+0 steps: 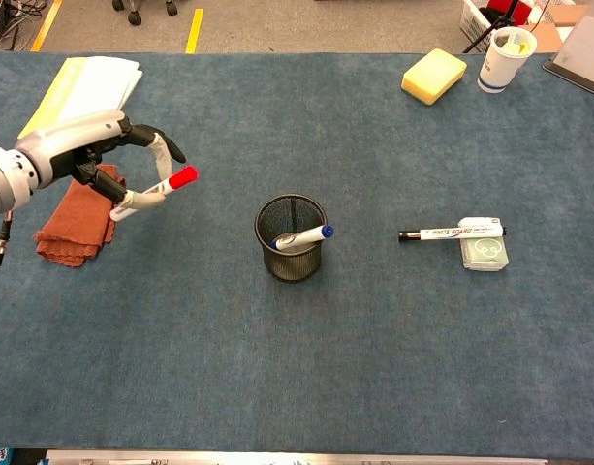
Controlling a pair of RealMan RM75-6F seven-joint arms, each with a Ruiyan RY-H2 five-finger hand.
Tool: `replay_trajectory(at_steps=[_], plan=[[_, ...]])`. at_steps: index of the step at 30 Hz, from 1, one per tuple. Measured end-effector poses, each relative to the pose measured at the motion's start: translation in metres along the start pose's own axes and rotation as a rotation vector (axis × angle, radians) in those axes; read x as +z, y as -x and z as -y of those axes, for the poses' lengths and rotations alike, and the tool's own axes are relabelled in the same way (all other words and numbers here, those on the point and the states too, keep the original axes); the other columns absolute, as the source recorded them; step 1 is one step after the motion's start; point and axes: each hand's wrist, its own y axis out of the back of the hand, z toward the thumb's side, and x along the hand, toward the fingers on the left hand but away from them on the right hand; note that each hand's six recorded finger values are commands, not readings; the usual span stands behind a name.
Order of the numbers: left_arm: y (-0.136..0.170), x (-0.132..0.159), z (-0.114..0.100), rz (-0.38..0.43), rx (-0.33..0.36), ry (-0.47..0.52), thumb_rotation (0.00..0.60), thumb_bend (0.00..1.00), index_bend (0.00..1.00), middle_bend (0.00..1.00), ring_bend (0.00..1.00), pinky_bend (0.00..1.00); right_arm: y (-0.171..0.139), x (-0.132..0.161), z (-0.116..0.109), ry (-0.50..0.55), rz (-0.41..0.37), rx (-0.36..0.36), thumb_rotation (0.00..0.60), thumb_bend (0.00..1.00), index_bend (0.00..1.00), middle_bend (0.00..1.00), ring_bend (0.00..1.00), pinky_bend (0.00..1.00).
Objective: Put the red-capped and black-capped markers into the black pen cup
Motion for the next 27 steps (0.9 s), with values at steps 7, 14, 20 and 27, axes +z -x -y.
replay_trajectory(at_steps=[7,14,20,27], plan=[[-0.002,0.034,0.008,0.068,-0.078,0.155,0.600,0.28,0.60,0.25,0.04,0.01,-0.003,0.000,-0.002,-0.002,0.001,-0.002,0.600,0.30,0.32,0.18,0.00,0.08],[-0.016,0.067,0.019,0.138,-0.115,0.240,0.600,0.28,0.60,0.25,0.03,0.01,-0.003,0.001,-0.002,-0.006,-0.001,-0.001,0.600,0.30,0.32,0.18,0.00,0.08],[-0.030,0.089,0.030,0.177,-0.129,0.285,0.600,0.28,0.60,0.24,0.03,0.01,-0.004,0.002,-0.002,-0.010,0.000,0.000,0.600,0.30,0.32,0.18,0.00,0.08],[-0.050,0.103,0.038,0.175,-0.125,0.348,0.600,0.28,0.60,0.24,0.03,0.01,-0.005,0.000,-0.004,-0.014,0.008,-0.003,0.600,0.30,0.32,0.18,0.00,0.08]])
